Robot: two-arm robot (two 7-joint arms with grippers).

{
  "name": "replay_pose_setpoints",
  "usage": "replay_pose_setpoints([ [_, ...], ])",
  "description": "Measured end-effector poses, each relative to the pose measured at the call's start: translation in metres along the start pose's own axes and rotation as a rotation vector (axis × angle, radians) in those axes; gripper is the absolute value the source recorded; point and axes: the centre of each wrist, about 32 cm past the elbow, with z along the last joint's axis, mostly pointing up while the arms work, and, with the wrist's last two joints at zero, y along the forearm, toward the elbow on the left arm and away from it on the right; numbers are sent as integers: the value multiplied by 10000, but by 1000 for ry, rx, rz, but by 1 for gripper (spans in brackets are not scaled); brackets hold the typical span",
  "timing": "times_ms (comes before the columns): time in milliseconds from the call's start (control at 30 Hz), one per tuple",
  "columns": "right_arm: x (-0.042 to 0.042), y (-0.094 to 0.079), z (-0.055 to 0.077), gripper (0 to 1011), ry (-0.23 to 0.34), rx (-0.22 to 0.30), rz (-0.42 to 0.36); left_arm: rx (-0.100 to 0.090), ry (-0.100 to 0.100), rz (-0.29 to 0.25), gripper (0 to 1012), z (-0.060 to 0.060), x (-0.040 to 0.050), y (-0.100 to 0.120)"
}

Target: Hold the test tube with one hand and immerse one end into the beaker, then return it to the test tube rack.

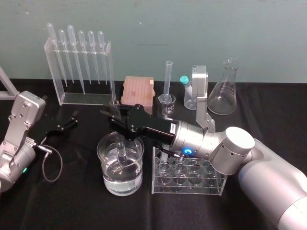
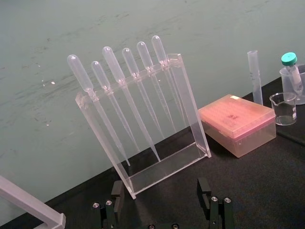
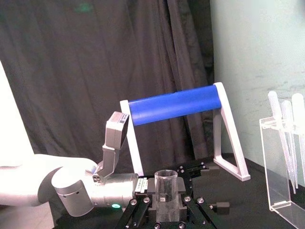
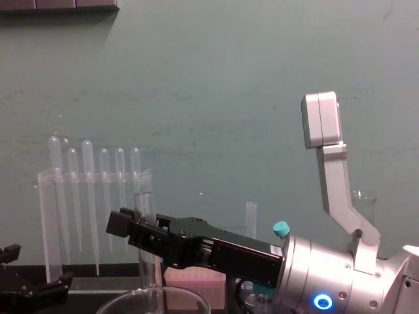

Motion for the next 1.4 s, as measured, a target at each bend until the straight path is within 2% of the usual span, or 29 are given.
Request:
replay_pose_setpoints([
  [1400, 0, 0, 0, 225, 0, 0, 0, 0, 0, 0, 1000, 0, 0, 0],
])
